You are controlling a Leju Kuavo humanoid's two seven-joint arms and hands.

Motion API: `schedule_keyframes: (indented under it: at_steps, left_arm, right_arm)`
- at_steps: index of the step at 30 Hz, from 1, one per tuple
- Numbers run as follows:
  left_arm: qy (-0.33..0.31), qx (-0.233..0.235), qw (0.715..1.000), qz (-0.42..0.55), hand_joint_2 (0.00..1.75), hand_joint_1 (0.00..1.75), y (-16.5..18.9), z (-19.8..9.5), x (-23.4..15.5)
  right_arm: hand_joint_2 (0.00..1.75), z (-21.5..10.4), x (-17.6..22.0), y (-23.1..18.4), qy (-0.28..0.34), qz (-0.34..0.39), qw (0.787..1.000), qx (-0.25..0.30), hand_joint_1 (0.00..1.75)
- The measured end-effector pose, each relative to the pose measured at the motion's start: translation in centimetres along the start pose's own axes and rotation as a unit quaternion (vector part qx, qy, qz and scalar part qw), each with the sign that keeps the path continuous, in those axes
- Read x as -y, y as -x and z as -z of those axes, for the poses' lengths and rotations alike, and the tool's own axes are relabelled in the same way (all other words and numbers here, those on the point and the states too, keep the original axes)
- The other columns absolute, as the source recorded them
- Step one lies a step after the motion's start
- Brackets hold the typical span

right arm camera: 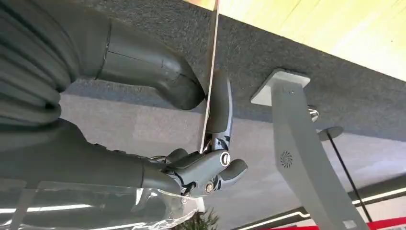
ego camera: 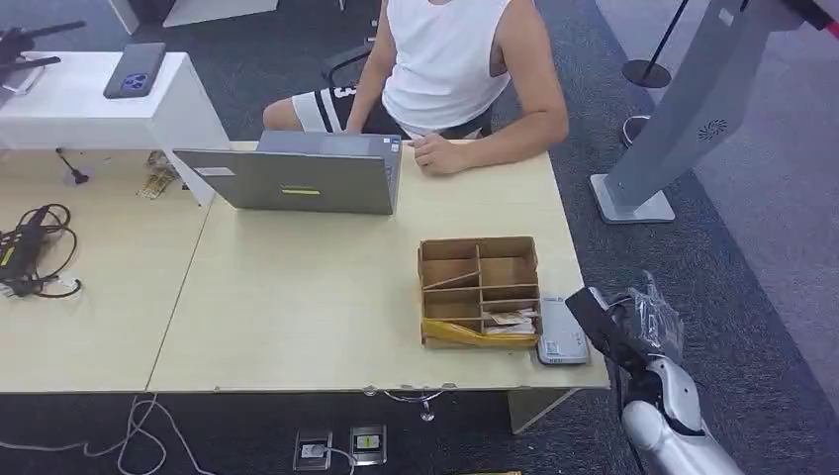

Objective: Pass the card to the sensor for recognition and then transmit it.

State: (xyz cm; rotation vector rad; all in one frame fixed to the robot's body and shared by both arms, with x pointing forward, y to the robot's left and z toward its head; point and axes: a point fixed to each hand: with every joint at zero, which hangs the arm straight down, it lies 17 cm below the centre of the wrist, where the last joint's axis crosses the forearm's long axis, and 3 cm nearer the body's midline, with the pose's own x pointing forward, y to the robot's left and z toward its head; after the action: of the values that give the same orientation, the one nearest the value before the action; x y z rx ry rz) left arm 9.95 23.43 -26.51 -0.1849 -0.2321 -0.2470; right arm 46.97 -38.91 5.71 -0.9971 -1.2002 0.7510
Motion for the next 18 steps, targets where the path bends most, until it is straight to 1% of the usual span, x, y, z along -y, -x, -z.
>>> schedule_keyframes:
  at_steps: [10, 18]
  left_arm:
    - [0.000, 0.000, 1.000, 0.001, 1.75, 0.00, 0.0, 0.0, 0.0]
    - [0.000, 0.000, 1.000, 0.002, 1.75, 0.00, 0.0, 0.0, 0.0]
  right_arm:
    - [1.75, 0.1, 0.1, 0.0, 0.001, 0.001, 1.000, -0.002, 1.75]
    - [1.75, -0.3, -0.6, -1.6, -0.014, -0.003, 1.000, 0.024, 1.75]
